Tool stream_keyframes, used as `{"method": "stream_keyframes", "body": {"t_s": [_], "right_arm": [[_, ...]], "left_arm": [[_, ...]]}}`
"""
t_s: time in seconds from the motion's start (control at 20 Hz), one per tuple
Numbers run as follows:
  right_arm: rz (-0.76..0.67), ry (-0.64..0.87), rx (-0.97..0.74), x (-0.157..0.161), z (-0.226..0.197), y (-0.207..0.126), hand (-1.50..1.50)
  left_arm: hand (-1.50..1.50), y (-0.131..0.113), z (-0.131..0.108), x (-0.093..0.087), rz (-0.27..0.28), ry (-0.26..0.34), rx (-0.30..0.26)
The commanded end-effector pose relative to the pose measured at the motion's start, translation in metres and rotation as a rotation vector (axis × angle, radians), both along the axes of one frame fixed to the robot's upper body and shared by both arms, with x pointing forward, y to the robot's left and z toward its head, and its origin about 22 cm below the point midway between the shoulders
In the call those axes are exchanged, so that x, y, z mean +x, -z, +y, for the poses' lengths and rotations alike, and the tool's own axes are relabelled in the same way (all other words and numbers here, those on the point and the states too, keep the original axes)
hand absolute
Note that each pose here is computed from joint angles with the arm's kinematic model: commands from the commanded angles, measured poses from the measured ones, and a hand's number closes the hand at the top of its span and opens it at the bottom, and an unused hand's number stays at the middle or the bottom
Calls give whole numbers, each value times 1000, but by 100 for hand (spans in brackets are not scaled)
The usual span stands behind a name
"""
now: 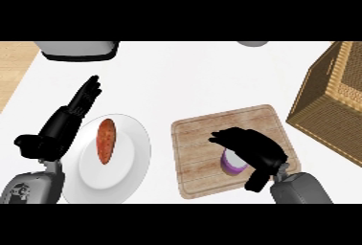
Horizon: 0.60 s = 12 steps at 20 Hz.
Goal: Pick the can from the cutting board and place it in the basket
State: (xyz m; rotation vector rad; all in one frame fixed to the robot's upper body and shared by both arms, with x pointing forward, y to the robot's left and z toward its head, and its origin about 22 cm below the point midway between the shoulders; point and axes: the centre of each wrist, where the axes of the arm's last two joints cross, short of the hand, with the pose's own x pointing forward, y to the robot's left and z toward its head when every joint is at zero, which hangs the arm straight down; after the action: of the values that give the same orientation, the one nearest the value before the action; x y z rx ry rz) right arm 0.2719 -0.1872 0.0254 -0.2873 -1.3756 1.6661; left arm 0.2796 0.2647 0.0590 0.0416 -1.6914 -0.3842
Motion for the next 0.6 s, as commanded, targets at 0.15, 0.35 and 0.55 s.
{"method": "stream_keyframes", "body": {"t_s": [0.15, 0.35, 0.55], "right_arm": [[21, -79, -70, -10, -10, 8, 150], [-21, -88, -89, -12, 6, 31, 150], [-113, -177, -104, -25, 12, 24, 150]], "left_arm": [[0, -16, -3, 20, 5, -16, 4], [0, -9, 3, -4, 10, 8, -10], [0, 12, 9, 7, -12, -10, 9]]}}
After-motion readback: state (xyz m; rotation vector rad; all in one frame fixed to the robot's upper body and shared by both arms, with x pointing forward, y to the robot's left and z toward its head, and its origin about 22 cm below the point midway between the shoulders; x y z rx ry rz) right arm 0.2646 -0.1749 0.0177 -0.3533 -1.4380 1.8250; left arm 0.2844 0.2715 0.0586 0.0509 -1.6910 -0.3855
